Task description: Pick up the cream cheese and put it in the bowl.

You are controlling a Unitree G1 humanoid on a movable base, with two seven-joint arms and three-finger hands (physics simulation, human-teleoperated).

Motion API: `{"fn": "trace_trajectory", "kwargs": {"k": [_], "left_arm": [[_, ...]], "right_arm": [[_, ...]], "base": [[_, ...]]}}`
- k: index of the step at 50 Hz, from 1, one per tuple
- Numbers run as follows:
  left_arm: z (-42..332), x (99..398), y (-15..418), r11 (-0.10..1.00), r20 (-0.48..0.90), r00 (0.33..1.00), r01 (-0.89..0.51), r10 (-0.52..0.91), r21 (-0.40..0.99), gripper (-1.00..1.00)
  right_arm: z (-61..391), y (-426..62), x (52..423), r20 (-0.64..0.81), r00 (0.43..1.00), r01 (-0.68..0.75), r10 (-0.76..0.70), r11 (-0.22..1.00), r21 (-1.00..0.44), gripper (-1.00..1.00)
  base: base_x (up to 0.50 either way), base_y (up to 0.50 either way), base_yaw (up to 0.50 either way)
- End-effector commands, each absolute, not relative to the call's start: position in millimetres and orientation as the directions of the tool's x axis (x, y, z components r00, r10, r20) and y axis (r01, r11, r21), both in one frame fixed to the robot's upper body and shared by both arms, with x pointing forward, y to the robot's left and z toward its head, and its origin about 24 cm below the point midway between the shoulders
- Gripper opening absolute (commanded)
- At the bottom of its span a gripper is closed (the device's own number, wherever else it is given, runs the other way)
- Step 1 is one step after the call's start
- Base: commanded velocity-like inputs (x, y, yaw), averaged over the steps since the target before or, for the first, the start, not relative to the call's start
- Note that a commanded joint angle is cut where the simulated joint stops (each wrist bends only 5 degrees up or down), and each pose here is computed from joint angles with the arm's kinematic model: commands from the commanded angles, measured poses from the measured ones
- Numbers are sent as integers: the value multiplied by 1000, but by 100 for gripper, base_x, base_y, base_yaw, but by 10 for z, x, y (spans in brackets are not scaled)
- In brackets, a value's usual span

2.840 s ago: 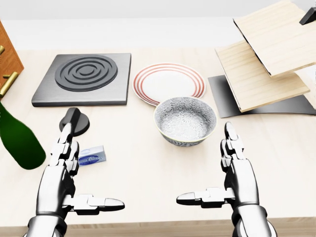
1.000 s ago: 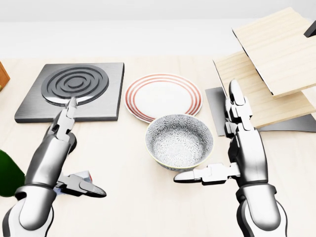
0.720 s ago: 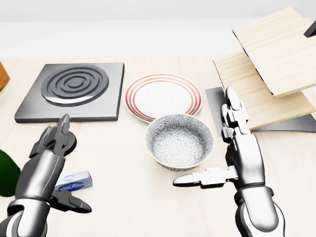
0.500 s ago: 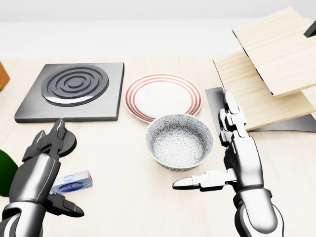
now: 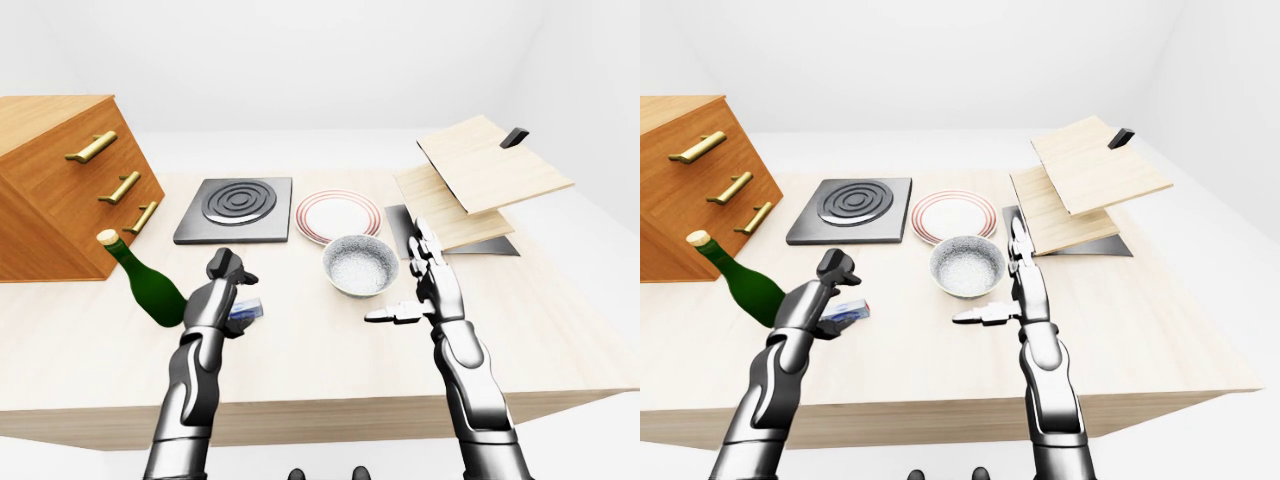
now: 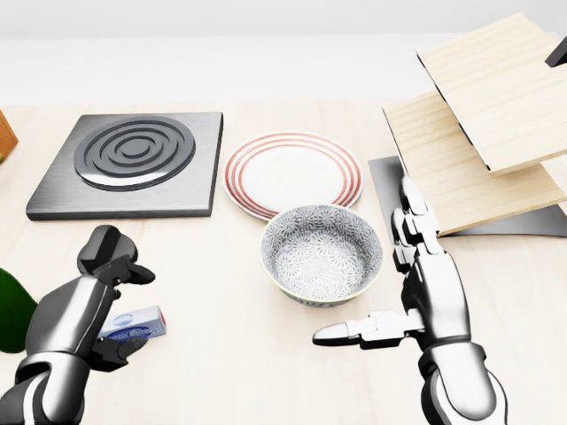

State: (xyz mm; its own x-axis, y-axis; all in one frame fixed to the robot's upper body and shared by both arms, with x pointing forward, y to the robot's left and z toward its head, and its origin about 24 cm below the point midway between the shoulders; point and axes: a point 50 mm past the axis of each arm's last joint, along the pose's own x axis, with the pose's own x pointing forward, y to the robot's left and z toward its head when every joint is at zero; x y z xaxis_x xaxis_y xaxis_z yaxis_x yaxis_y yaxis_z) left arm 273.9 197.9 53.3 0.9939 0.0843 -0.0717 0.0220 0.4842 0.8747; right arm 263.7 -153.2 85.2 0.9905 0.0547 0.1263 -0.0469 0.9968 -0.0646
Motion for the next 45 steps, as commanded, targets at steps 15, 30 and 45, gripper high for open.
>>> {"fn": "trace_trajectory", "kwargs": {"k": [15, 30, 45], "left_arm": [[253, 3068, 2126, 489, -140, 975, 38, 174, 871, 23], [55, 3098, 2181, 482, -198, 955, 71, 220, 873, 21], [-92, 3079, 2202, 477, -245, 937, 102, 248, 873, 14]], "right_arm": [[661, -1596, 2647, 45, 998, -40, 42, 998, -50, 100], [613, -1609, 2648, 24, 999, -36, 38, 998, -48, 100], [577, -1622, 2644, 9, 999, -32, 32, 998, -47, 100]], "base": [[0, 0, 0], [0, 0, 0], [0, 0, 0]]}}
